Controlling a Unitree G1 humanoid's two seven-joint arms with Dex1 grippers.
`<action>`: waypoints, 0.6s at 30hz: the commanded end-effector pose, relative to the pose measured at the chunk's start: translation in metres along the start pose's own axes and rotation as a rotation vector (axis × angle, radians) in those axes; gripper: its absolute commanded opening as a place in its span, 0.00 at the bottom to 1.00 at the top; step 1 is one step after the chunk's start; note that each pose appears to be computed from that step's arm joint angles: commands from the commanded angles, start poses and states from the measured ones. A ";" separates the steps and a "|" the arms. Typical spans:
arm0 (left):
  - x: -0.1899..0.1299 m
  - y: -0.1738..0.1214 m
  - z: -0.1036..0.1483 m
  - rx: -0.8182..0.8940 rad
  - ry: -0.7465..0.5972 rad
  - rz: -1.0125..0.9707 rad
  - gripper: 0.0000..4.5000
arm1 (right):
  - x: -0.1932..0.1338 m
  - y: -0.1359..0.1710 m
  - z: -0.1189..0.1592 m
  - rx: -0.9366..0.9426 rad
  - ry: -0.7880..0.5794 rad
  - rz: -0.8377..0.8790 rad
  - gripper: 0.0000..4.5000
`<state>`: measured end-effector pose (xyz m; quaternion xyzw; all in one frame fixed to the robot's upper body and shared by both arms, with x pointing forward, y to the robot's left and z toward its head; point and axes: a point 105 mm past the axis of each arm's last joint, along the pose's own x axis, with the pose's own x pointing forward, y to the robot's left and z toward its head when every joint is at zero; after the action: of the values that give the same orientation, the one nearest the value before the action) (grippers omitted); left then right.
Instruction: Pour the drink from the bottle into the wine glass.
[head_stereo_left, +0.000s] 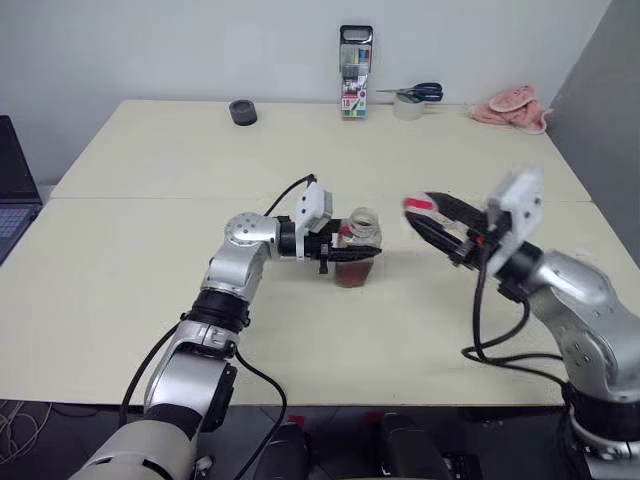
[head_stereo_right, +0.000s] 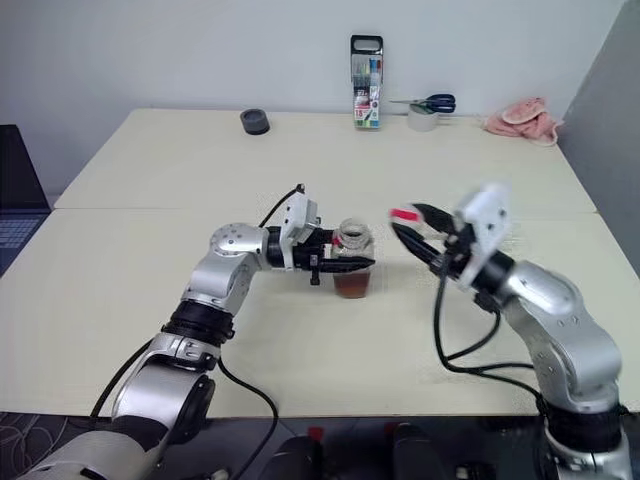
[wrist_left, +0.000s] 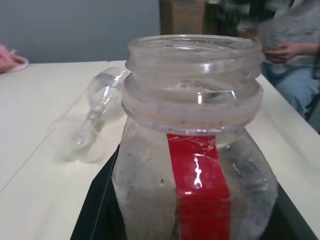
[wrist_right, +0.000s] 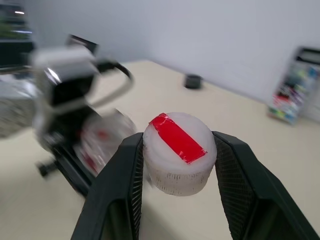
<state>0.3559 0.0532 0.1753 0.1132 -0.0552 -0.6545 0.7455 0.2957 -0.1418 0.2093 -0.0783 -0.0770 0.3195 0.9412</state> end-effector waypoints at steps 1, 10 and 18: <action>-0.016 0.010 0.021 0.057 -0.049 0.081 0.37 | -0.027 -0.025 -0.031 -0.019 0.068 -0.220 0.38; -0.050 0.039 0.030 0.054 -0.043 0.289 0.37 | -0.041 0.002 -0.129 0.141 0.339 -0.281 0.83; -0.094 0.063 0.026 0.067 0.002 0.552 0.37 | -0.051 -0.001 -0.141 0.116 0.462 -0.245 1.00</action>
<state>0.3939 0.1374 0.2061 0.1103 -0.0773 -0.4611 0.8770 0.2862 -0.1810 0.0722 -0.0716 0.1300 0.1854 0.9714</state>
